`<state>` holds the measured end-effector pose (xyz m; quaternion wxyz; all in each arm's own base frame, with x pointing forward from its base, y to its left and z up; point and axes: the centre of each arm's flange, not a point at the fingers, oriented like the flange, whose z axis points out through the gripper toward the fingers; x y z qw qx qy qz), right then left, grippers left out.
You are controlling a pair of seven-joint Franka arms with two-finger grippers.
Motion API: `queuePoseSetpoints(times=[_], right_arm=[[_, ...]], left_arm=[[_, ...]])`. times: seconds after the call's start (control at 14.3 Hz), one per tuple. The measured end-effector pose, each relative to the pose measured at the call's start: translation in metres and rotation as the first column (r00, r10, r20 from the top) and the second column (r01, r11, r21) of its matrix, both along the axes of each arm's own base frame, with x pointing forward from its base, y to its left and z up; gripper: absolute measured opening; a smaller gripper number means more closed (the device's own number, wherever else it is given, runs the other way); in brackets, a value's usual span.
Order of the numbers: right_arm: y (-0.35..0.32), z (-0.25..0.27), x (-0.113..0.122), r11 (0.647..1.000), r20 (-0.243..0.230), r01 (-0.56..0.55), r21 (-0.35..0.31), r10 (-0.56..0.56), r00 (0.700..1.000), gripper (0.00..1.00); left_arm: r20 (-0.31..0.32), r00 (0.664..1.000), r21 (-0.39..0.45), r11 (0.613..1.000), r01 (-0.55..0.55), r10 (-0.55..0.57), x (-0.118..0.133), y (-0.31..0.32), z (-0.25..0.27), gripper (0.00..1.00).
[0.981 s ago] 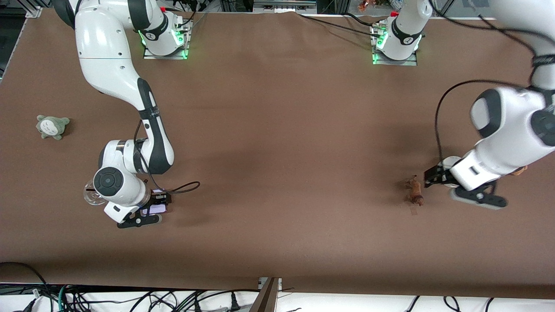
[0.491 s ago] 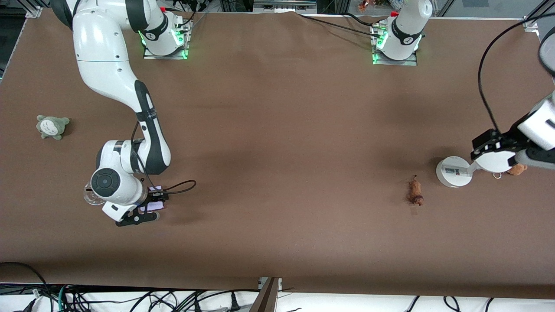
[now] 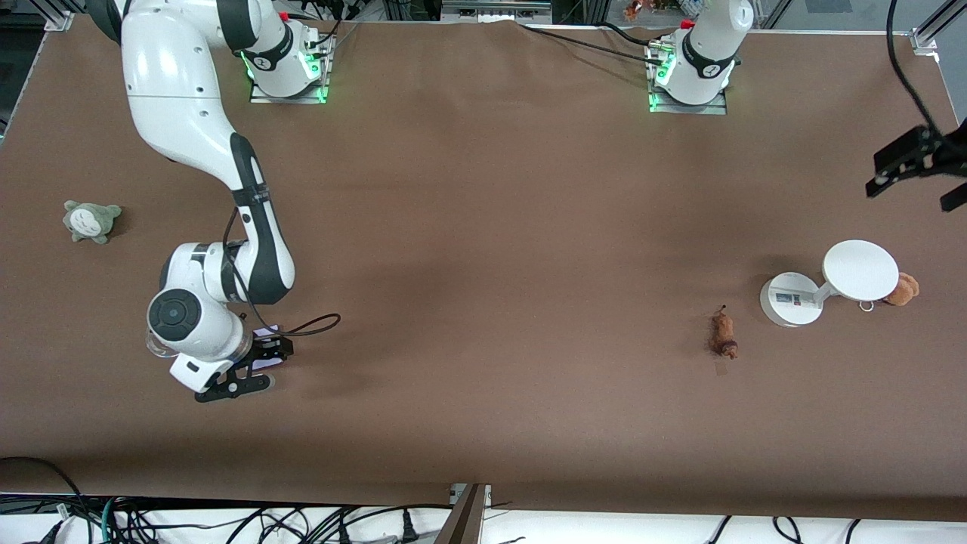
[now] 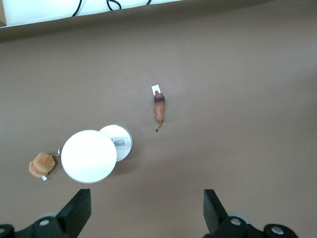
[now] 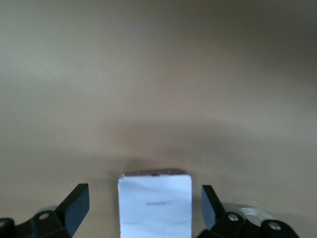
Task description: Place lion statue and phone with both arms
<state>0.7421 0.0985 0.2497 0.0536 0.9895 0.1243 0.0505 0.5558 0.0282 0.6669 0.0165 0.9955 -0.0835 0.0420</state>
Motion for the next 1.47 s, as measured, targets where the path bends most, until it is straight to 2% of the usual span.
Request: queuePoseSetpoints(times=[0.07,0.28,0.63,0.77,0.91,1.05,1.33,1.47], right_arm=[[0.002,0.025,0.001,1.000,0.009,0.000,0.011,-0.001,1.000,1.00],[0.000,0.103,-0.011,0.999,-0.040,0.014,0.042,-0.013,0.999,1.00],[-0.024,0.214,-0.058,0.996,-0.181,0.058,0.074,-0.044,0.983,1.00],[-0.033,0.246,-0.077,0.997,-0.221,0.058,0.049,-0.046,0.974,1.00],[-0.034,0.279,-0.096,0.999,-0.225,0.038,0.032,-0.030,0.974,1.00],[-0.035,0.308,-0.115,1.000,-0.205,0.009,0.010,-0.007,0.979,1.00],[-0.078,0.356,-0.154,0.998,-0.159,0.049,0.035,-0.042,0.986,1.00],[-0.097,0.359,-0.168,0.996,-0.181,0.076,0.039,-0.068,0.981,1.00]], left_arm=[[-0.003,1.000,0.000,1.000,0.001,-0.001,-0.002,0.000,0.000,1.00],[-0.018,1.000,-0.001,1.000,0.007,-0.007,0.003,-0.004,-0.013,1.00],[-0.039,0.999,-0.004,1.000,0.010,-0.010,0.013,-0.006,-0.040,1.00],[-0.038,0.999,-0.004,1.000,0.010,-0.010,0.015,-0.006,-0.043,1.00],[-0.033,0.999,-0.003,1.000,0.010,-0.010,0.016,-0.006,-0.043,1.00],[-0.029,1.000,0.002,1.000,0.010,-0.010,0.016,-0.005,-0.043,1.00],[-0.028,1.000,0.005,1.000,0.009,-0.008,0.017,-0.003,-0.043,1.00],[-0.030,1.000,0.005,1.000,0.004,-0.004,0.017,-0.003,-0.044,1.00]])
